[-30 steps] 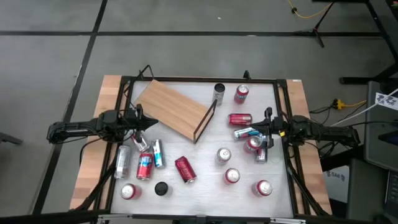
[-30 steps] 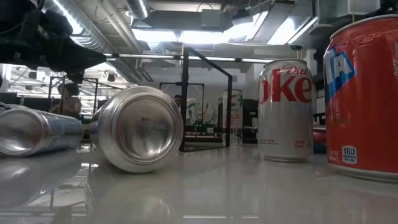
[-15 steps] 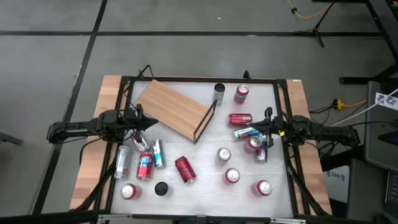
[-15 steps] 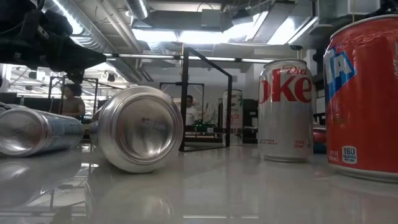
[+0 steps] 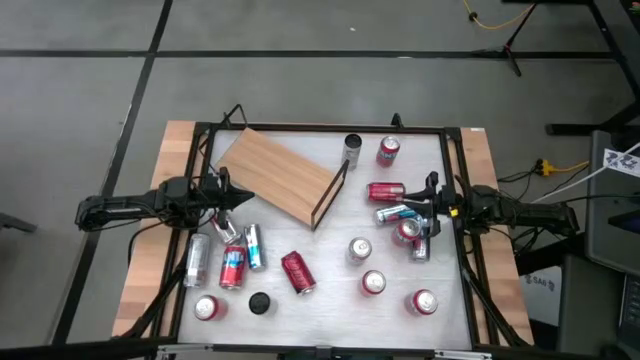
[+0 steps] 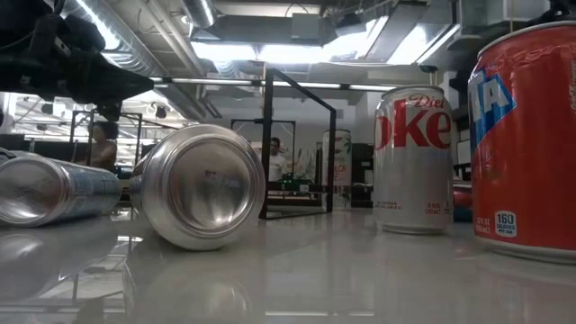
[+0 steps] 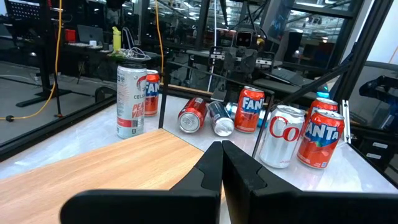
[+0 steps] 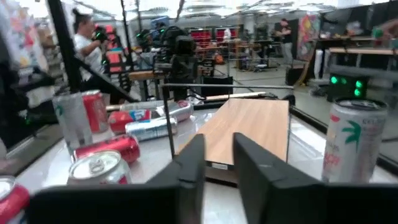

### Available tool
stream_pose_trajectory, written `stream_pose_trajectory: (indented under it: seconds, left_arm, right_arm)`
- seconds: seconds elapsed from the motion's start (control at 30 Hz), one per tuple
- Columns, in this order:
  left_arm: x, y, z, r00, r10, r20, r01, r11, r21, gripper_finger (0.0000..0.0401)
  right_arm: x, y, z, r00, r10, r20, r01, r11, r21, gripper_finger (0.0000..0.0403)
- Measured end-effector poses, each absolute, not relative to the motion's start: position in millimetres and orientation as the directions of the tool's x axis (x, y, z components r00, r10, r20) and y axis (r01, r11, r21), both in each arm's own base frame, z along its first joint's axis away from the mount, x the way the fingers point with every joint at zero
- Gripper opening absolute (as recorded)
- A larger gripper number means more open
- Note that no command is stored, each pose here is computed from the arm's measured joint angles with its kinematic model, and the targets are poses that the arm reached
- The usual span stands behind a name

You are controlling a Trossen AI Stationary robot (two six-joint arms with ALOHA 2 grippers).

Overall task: Pick and place cans onto a shelf
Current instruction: Put the top right red soda can on the shelf

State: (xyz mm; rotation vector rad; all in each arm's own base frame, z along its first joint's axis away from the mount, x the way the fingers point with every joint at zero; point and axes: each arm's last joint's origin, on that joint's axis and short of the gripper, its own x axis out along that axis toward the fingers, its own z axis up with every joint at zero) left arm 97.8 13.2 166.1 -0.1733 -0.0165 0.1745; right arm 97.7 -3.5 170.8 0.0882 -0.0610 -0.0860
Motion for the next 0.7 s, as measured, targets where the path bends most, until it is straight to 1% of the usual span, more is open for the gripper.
stream_pose_trajectory:
  seconds: [0.2, 0.3, 0.4, 0.47, 0.57, 0.7]
  left_arm:
    - [97.8, 13.2, 166.1, 0.985, 0.174, 0.002, -0.172, 0.970, -0.173, 0.0000]
    - [97.8, 13.2, 166.0, 0.985, 0.175, 0.001, -0.172, 0.970, -0.173, 0.0000]
    - [97.8, 13.2, 166.1, 0.985, 0.174, 0.001, -0.171, 0.970, -0.173, 0.0000]
    - [97.8, 13.2, 166.1, 0.985, 0.174, 0.002, -0.171, 0.970, -0.173, 0.0000]
    - [97.8, 13.2, 166.0, 0.985, 0.174, 0.001, -0.171, 0.970, -0.173, 0.0000]
    - [97.8, 13.1, 166.1, 0.985, 0.174, 0.002, -0.171, 0.970, -0.173, 0.0000]
  right_arm:
    - [97.4, -6.1, 170.7, 0.982, -0.178, 0.056, 0.169, 0.976, 0.138, 0.0232]
    - [97.3, -6.2, 170.8, 0.981, -0.184, 0.056, 0.174, 0.975, 0.139, 0.0294]
    - [97.4, -5.8, 170.9, 0.984, -0.168, 0.057, 0.158, 0.978, 0.138, 0.0343]
    - [97.5, -5.3, 171.0, 0.987, -0.152, 0.058, 0.143, 0.980, 0.138, 0.0367]
    - [97.4, -5.3, 172.5, 0.986, -0.152, 0.074, 0.140, 0.980, 0.140, 0.0391]
    - [96.2, -5.3, 181.8, 0.974, -0.151, 0.169, 0.126, 0.980, 0.151, 0.0398]
